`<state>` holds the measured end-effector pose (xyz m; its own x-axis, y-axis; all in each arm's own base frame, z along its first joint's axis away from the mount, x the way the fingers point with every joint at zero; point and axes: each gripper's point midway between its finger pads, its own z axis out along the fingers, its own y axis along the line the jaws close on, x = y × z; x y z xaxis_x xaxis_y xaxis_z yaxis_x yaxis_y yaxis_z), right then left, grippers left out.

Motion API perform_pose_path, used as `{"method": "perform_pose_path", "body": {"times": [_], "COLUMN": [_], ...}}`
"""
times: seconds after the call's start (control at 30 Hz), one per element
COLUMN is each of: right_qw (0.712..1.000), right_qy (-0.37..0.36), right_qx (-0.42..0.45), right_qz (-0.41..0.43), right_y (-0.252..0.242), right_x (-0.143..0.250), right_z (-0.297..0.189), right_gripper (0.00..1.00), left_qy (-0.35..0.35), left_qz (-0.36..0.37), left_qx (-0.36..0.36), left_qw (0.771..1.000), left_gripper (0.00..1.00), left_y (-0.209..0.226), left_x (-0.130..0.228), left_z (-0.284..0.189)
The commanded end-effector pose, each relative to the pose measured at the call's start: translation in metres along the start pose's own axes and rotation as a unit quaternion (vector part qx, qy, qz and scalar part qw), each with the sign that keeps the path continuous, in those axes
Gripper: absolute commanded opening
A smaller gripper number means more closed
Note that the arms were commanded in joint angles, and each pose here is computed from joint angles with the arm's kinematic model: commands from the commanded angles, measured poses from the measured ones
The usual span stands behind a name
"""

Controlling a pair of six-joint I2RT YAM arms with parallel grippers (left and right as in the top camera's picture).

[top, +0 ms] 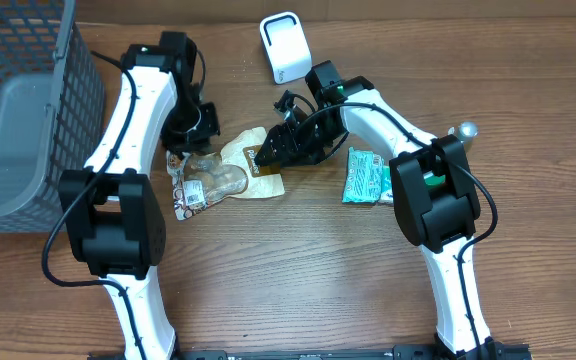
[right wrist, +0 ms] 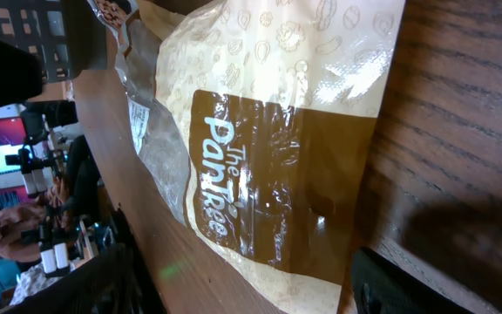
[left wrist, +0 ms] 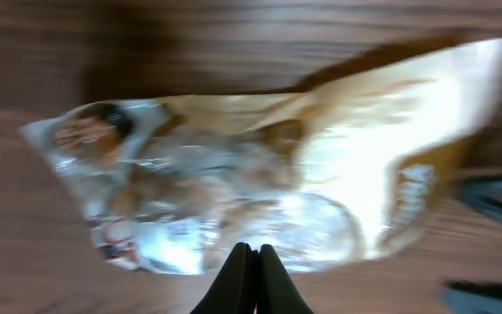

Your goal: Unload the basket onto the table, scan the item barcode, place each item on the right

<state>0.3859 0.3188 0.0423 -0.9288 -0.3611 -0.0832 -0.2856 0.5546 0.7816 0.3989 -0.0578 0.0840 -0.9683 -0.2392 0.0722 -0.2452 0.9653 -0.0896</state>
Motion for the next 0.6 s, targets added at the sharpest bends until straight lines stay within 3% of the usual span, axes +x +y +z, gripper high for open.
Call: {"method": "perform_pose_path", "body": {"times": [0.0,0.57], "right_qw": [1.000,1.000], "right_qy": [0.002,0.003], "right_qx": [0.001,0.002], "right_qz": [-0.005,-0.004], "right_y": [0.000,0.000], "right_x": [0.001,0.002], "right_z": [0.003,0.003], "right_gripper": [0.76,0.77], "left_qy": [-0.004,0.025], "left_qz": [-0.012,-0.036], "left_qx": [-0.089,-0.139], "left_qw": [0.996,0.989], "left_gripper": [0.04,0.04], "left_y": [0.032,0.073], "left_x": [0.003,0.016], "left_z": [0.009,0.026]}}
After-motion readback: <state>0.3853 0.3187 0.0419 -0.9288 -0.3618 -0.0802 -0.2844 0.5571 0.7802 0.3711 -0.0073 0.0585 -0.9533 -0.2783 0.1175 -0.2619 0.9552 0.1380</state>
